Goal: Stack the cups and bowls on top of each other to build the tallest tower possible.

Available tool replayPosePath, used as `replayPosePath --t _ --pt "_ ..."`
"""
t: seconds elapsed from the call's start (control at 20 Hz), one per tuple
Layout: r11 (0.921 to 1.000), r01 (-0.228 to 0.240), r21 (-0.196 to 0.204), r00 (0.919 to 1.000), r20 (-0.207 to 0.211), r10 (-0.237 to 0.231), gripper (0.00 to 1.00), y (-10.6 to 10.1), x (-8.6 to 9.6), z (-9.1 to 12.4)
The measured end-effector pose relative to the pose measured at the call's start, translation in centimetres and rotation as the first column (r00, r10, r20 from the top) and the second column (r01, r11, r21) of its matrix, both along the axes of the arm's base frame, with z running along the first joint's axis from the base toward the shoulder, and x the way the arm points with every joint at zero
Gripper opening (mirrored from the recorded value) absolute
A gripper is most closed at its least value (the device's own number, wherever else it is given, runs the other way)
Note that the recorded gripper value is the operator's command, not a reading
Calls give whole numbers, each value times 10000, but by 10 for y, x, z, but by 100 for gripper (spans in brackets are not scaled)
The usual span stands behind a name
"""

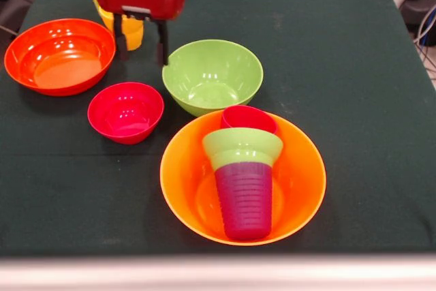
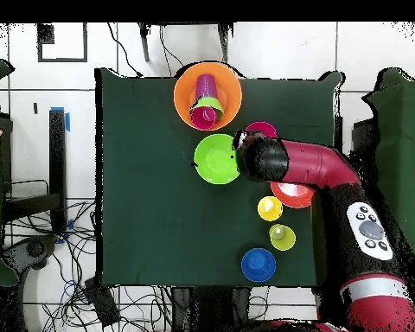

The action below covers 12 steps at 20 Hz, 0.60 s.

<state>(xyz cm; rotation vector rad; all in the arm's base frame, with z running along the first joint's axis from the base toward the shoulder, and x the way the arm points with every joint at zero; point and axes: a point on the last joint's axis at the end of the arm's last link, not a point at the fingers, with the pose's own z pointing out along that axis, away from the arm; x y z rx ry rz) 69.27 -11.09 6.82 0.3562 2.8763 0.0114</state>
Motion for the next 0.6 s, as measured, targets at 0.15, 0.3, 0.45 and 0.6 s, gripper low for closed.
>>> replayPosePath --t 0.15,0.3,0.45,0.6 --pt "9995 28 305 10000 -28 -28 100 12 3 -5" --pt "9973 35 733 9999 -160 -23 100 32 10 -18" --pt "9958 -49 912 9995 -313 77 100 47 16 -29" --pt "9956 -317 877 9977 -562 367 100 69 27 -44"
